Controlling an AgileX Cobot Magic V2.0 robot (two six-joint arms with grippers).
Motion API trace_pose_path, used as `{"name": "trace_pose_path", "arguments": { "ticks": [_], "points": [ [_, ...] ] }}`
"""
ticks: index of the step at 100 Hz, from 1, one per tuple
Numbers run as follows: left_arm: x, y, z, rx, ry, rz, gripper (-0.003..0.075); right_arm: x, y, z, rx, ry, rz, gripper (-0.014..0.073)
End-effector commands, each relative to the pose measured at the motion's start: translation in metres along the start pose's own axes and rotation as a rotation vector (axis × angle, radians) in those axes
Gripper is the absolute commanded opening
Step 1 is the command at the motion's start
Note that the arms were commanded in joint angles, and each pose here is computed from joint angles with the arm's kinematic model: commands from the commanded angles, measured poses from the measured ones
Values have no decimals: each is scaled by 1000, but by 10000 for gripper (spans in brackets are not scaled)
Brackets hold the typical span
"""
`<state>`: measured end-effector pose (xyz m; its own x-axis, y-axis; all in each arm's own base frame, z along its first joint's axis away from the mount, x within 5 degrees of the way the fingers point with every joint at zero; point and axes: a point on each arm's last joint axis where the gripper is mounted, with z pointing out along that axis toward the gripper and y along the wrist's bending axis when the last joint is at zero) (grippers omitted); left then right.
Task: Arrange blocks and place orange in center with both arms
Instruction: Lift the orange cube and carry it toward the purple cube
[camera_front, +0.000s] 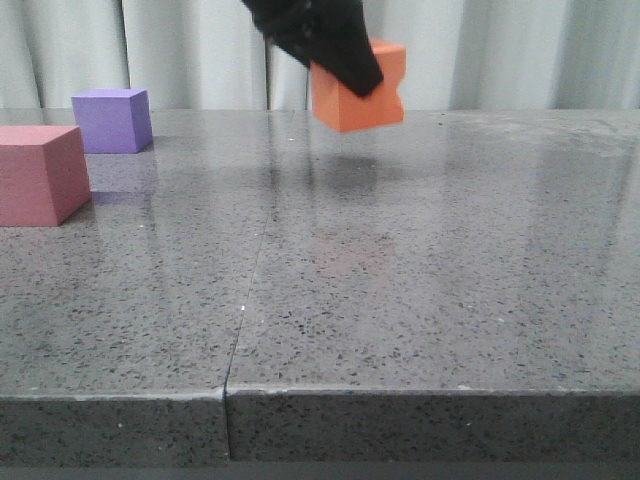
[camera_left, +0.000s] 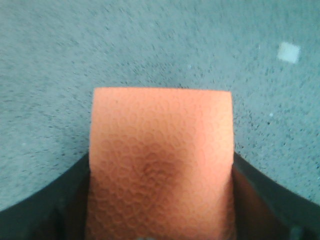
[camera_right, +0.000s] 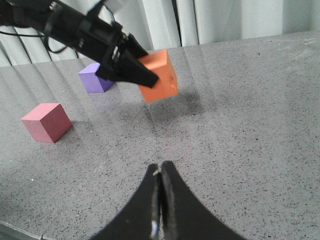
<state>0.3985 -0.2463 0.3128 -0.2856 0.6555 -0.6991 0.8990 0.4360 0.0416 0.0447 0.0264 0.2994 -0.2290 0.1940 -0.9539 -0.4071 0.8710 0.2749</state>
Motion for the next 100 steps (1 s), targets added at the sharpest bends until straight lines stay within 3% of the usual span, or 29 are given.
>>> {"name": "trace_pose_path", "arguments": {
  "ticks": [1,33,57,84,100],
  "points": [
    [-30,-7,-56,-88,-134,-32,216,-14,3,-2,-10,-87,-8,-55],
    [-22,14,-121,-355,-135,-412,216,-14,3,-2,-10,-87,-8,-55],
    [0,28,-154,-572,-14,-569,196,-14,3,-2,-10,-87,-8,-55],
    [17,42,-169,-742,28,-736,186,-14,3,-2,-10,-87,-8,-55],
    [26,45,-172,-826,86,-757,186,-14,3,-2,-10,-87,-8,-55]
  ]
}}
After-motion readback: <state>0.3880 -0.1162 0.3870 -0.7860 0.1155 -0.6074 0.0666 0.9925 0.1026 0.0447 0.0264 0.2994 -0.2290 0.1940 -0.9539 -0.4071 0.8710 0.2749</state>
